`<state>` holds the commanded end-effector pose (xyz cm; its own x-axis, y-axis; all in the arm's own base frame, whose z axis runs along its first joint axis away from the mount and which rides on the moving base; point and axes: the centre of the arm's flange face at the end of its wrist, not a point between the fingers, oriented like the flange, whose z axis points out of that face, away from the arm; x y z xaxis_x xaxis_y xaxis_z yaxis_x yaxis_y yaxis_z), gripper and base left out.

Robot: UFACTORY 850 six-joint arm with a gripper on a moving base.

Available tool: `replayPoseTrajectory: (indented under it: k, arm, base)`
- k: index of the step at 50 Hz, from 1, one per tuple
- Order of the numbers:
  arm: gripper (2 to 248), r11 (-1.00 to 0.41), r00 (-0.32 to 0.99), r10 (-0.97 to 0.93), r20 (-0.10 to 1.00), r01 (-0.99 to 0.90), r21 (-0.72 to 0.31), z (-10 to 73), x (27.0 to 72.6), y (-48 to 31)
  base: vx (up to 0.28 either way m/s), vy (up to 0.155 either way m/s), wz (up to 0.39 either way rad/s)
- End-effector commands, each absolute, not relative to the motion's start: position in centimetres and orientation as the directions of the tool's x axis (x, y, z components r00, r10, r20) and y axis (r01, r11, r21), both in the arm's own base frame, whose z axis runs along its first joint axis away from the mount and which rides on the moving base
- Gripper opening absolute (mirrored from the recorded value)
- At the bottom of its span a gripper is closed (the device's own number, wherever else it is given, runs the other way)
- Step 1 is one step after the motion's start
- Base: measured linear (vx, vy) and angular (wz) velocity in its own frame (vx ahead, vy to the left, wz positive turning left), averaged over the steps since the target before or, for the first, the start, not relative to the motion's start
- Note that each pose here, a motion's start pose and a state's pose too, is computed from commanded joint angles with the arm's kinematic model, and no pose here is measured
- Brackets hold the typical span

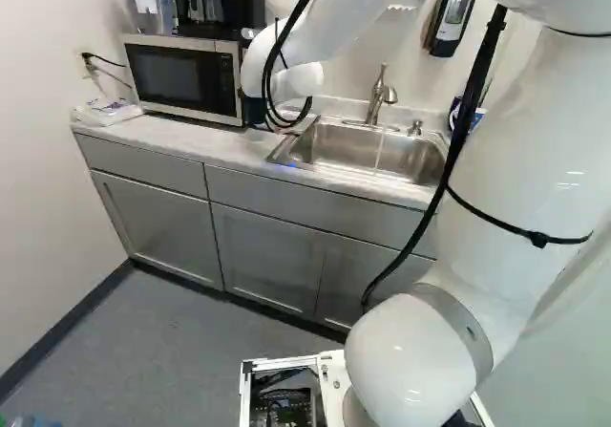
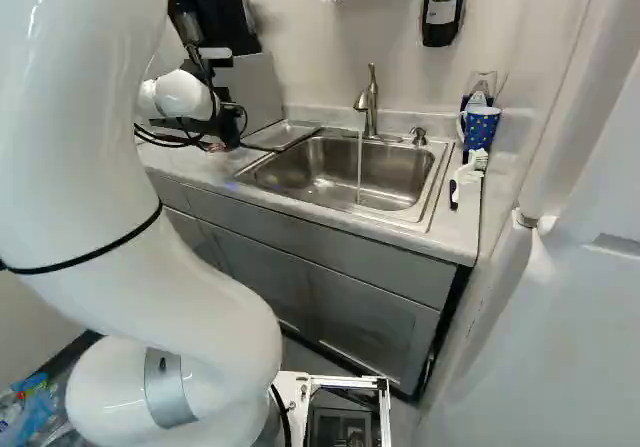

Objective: Rinse the cup and place it in the tray

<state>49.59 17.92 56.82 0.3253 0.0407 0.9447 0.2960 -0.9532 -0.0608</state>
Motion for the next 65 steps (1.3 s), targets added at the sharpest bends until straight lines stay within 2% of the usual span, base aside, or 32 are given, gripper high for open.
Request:
replayPoseTrajectory:
  k: [42,65]
  arm:
    - [126,-0.983,0.325,-0.002,0.946,0.173,-0.061,56.7,54.1,12.1]
    - [126,-0.992,0.324,-0.023,0.946,0.109,-0.061,56.7,54.8,8.6]
  base:
    - [0.000,0.000,0.000]
    - [0.000,0.000,0.000]
